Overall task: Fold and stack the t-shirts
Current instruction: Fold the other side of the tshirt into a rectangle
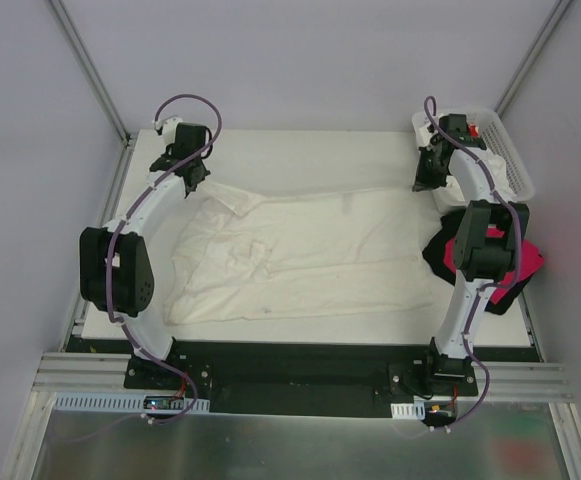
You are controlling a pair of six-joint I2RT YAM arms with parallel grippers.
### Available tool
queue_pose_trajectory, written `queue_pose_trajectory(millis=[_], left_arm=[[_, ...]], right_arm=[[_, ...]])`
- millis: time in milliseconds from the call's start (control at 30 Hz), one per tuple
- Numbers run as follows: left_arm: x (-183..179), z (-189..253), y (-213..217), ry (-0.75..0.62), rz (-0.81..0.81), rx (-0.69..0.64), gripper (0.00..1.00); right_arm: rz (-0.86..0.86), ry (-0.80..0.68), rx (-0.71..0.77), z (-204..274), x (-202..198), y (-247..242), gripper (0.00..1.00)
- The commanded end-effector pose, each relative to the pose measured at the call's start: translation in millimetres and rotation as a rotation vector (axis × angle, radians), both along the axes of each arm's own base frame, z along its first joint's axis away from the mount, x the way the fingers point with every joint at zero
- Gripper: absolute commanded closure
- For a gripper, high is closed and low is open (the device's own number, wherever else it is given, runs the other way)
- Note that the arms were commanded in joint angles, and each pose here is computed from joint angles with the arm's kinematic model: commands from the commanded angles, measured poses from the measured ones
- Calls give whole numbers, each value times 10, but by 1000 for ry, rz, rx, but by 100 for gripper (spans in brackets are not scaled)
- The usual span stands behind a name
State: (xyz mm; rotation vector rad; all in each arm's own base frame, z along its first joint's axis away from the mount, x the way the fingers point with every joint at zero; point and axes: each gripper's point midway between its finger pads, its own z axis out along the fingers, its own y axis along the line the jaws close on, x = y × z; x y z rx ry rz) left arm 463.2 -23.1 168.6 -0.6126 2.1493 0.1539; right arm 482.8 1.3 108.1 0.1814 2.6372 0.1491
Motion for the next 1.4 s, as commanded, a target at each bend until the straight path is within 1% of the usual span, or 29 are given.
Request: queue_pose_trajectory(millis=[0,267,433,767,1100,1367], left_arm=[[184,295,72,-85,18,55,100],[390,456,107,-151,-8,118,100],[494,449,107,-156,-19,133,100],[619,440,95,-164,-25,140,100],[660,425,92,-166,-25,149,100],[800,378,93,-174,-34,166,100]], right_arm=[[-4,-149,-39,223,223,-68,99],[2,-256,-34,357,458,-57,99],[6,-283,-31,374,563,-50,99],[14,-316,-39,349,664,-59,99],[31,-335,-40,301,774,-50,99],[34,-376,-43,352,854,-52,99]])
